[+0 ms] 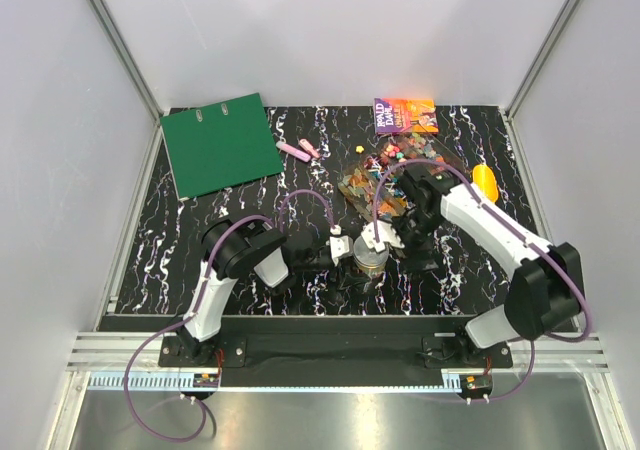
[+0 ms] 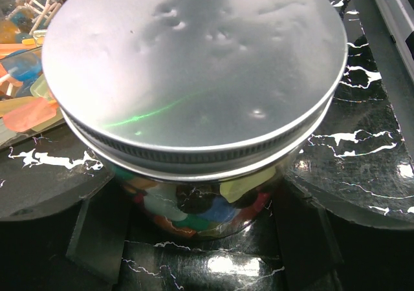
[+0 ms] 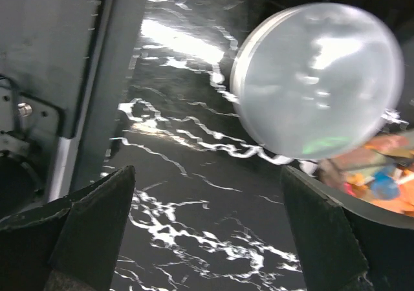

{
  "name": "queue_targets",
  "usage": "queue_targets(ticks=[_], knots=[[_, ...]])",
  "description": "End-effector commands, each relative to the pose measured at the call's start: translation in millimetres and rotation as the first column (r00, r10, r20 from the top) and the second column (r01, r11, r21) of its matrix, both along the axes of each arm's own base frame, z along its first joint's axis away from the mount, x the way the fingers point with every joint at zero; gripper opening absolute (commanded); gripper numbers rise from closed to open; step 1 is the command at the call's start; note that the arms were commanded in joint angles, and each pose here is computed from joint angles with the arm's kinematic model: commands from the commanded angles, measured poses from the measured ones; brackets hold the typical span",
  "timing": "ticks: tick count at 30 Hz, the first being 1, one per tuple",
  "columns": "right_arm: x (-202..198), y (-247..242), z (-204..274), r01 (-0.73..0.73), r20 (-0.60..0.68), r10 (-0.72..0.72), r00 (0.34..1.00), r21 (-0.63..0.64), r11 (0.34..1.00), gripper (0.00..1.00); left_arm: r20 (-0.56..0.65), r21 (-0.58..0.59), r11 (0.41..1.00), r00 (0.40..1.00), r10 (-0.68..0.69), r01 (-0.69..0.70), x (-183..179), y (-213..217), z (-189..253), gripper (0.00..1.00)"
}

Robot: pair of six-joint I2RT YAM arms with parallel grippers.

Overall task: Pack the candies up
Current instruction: Screw the bottle lid onto the packing bottle.

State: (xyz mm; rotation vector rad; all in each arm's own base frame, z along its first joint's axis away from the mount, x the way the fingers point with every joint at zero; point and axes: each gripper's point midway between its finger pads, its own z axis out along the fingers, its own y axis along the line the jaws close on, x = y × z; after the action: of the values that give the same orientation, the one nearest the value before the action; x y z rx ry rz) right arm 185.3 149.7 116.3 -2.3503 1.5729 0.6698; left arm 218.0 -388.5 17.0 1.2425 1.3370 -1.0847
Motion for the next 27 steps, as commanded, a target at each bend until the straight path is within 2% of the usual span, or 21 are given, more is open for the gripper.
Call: queue_targets(ticks=[1, 6, 17, 27], knots=[[42, 8, 10, 0.066, 0.074, -0.065, 0.995, -0.01, 0.998, 1.0, 0.087, -0.015, 1.0, 0.996, 0.019, -0.018, 11, 0, -2, 0.29], [62, 17, 5, 0.051, 0.089, -0.051, 0.995, 0.004, 0.999, 1.0, 0.084, -0.015, 1.0, 0.996, 0.018, -0.017, 10, 1, -2, 0.28], [75, 38, 1, -0.018, 0.069, 0.014, 0.997, 0.052, 0.998, 1.0, 0.08, -0.013, 1.0, 0.996, 0.026, -0.025, 13, 2, -4, 0.28], [46, 46, 0, -0.151, -0.01, 0.151, 0.988, 0.049, 0.987, 1.0, 0.071, -0.01, 0.999, 0.997, 0.034, -0.033, 17, 1, -5, 0.27]])
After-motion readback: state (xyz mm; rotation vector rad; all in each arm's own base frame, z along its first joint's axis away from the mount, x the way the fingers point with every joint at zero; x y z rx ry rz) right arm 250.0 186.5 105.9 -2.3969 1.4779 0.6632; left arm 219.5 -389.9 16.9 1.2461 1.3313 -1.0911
